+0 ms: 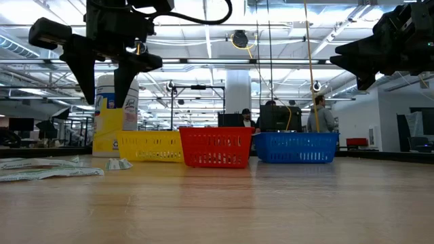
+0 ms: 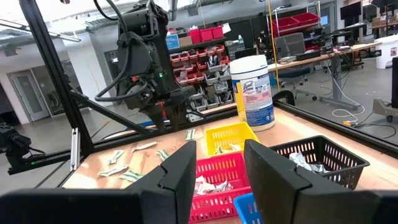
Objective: Pick & Place First Aid Supplies
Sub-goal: Put the bandage pack into the yellow bin
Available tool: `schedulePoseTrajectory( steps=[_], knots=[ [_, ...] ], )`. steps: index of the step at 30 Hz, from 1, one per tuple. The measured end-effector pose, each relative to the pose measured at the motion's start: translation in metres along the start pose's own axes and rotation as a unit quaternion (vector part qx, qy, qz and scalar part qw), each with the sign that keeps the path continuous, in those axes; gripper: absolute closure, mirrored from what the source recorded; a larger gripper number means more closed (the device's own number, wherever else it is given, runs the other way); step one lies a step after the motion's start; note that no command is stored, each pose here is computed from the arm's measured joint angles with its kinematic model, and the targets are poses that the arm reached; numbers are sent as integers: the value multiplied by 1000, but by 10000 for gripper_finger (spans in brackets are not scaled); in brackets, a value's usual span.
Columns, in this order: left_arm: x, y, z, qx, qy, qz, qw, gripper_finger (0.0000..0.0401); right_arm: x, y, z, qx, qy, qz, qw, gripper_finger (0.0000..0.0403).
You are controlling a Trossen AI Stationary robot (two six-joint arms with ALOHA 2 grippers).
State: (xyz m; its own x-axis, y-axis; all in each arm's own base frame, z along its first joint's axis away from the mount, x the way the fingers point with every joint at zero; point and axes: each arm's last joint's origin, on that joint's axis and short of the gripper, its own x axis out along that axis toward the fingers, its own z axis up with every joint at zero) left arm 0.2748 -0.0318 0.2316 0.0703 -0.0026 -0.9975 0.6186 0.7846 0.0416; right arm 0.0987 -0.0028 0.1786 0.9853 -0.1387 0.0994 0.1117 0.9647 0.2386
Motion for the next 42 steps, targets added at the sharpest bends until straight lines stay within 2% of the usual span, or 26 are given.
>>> schedulePoseTrajectory(
  steps=[11,19,31,37,39,42],
  knots=[
    [13,1,14,32,-14,10,999,192,0,0,0,0,0,0,1000,273],
    [44,-5,24,53,-9,1,999,192,0,0,0,0,0,0,1000,273],
    [80,-5,37,116,1,1,993,192,0,0,0,0,0,0,1000,273],
    [84,-5,40,158,6,17,987,192,0,0,0,0,0,0,1000,273],
    [84,-5,40,173,2,13,985,198,0,0,0,0,0,0,1000,273],
    [84,-5,41,186,-8,8,982,227,0,0,0,0,0,0,1000,273]
  ],
)
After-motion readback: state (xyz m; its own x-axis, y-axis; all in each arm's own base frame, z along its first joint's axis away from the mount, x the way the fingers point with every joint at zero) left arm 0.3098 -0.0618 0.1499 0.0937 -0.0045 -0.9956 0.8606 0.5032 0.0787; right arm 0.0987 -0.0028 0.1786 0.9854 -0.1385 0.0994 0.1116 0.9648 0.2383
